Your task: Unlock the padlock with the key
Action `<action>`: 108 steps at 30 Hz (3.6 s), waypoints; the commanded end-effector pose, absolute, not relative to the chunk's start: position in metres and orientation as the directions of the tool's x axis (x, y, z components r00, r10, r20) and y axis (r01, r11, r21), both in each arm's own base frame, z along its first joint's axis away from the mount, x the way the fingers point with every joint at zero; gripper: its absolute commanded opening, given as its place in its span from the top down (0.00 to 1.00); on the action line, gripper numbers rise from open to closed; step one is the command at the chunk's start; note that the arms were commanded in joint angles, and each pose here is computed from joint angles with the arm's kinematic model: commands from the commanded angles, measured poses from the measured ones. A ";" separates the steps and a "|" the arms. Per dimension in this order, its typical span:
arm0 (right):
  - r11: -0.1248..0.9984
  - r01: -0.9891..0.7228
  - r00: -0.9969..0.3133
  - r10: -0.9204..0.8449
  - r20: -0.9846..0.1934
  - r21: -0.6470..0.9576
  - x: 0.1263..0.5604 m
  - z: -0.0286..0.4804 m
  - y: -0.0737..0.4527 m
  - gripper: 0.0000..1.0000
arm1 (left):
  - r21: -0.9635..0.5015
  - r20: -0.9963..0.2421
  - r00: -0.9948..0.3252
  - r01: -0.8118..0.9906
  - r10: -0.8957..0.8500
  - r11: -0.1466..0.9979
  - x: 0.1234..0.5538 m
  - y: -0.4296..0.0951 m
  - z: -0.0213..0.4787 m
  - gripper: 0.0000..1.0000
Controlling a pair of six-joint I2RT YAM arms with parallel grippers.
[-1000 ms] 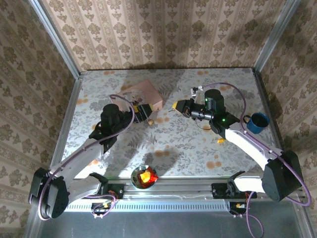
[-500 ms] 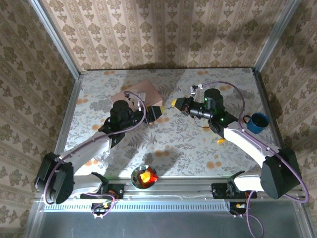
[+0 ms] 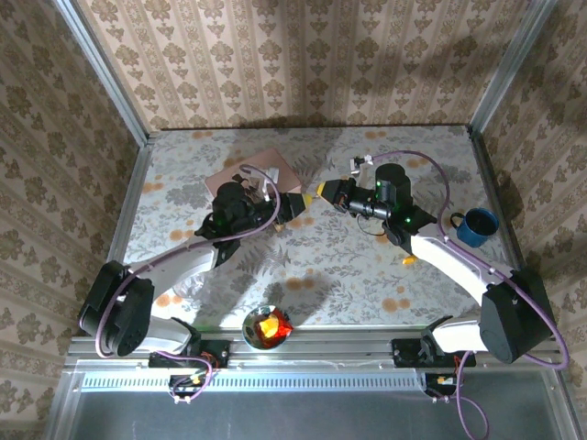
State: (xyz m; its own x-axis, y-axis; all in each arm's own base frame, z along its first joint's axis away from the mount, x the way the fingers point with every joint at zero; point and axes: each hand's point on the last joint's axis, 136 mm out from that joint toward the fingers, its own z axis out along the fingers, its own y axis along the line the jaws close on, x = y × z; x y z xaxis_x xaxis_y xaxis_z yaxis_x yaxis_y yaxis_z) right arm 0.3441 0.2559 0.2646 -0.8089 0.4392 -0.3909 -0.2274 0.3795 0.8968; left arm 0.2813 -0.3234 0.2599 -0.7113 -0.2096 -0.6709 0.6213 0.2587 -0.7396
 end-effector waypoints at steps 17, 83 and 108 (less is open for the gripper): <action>0.361 -0.250 -0.797 0.451 -0.403 0.898 0.347 0.274 0.260 1.00 | -0.729 -0.684 -0.699 0.667 -0.206 0.156 0.277 -0.334 0.283 0.89; 0.748 -0.490 -0.598 0.085 -0.797 0.448 0.265 0.258 0.243 0.00 | -0.243 -0.830 -0.339 0.934 0.443 0.261 0.220 -0.283 0.282 1.00; 0.771 -0.512 -0.573 0.021 -0.819 0.378 0.291 0.259 0.274 0.20 | -0.269 -0.811 -0.341 0.939 0.475 0.215 0.206 -0.290 0.276 1.00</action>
State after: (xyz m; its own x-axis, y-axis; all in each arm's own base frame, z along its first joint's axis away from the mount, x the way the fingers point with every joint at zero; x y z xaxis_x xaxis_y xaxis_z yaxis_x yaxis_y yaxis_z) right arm 0.2829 0.2775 0.2489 -0.6102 0.0180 -0.7921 -0.5225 0.7424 0.4194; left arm 0.2150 -0.2879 0.2740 -0.3641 0.4685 -0.8050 0.9272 0.2643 -0.2656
